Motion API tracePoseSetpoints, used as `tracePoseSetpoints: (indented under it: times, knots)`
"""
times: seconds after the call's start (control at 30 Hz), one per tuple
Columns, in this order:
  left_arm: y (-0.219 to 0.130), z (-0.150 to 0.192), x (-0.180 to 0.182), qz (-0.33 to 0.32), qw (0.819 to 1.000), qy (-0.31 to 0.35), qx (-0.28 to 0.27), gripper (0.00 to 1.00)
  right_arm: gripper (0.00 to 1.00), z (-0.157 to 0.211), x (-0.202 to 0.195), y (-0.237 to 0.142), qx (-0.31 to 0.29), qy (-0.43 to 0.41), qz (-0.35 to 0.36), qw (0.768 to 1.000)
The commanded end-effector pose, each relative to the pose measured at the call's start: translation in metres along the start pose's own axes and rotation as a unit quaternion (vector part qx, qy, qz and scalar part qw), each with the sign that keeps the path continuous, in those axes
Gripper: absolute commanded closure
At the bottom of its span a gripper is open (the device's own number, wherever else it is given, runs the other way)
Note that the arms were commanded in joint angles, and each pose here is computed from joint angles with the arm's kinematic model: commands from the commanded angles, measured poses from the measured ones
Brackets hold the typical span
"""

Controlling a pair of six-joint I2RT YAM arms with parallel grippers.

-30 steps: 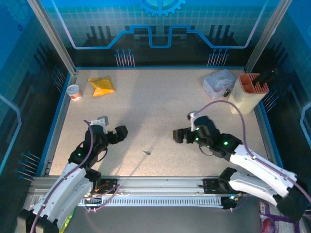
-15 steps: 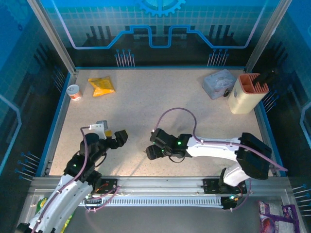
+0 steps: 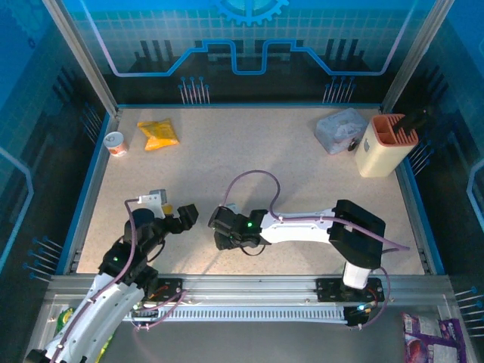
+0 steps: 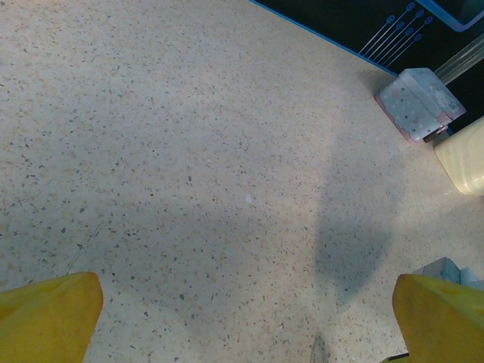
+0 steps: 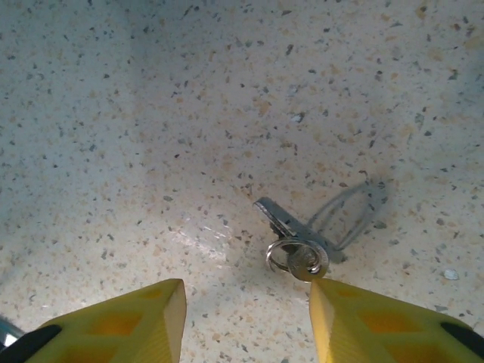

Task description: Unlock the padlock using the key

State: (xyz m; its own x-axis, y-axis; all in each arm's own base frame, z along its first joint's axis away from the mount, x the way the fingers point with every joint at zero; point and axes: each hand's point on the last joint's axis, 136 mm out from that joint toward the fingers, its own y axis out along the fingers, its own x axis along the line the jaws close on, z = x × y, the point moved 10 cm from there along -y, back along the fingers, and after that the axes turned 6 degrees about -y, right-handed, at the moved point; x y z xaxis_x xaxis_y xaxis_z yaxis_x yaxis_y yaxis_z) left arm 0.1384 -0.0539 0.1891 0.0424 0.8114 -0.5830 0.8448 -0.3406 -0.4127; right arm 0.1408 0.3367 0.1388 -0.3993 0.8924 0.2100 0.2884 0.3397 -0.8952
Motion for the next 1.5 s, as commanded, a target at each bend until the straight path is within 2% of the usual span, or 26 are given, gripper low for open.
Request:
tracePoseSetpoints:
  times: [0.0,0.2,0.63,1.13,1.2,1.47]
  knots:
    - [-0.002,0.002,0.002,-0.008,1.0,0.004,0.003,0.01,0.54,0.001,-0.001,0.005,-0.001,0.004,0.039,0.999]
    - [-0.003,0.002,0.002,-0.007,1.0,0.003,0.001,0.01,0.54,-0.004,0.003,0.015,0.011,-0.005,0.056,0.998]
    - [-0.003,0.003,-0.001,0.009,1.0,0.006,0.008,0.01,0.64,-0.005,0.003,0.04,0.049,-0.008,0.068,0.996]
    - [-0.002,0.003,0.001,0.006,1.0,0.006,0.004,0.01,0.65,0.005,-0.005,0.032,0.037,-0.042,0.135,0.989]
    - [-0.002,0.003,0.001,0.006,1.0,0.006,0.005,0.01,0.68,0.005,-0.006,0.032,0.035,-0.043,0.139,0.989]
    - [-0.001,0.003,0.001,0.006,1.0,0.007,0.003,0.01,0.91,0.006,-0.002,0.021,0.01,-0.055,0.148,0.987]
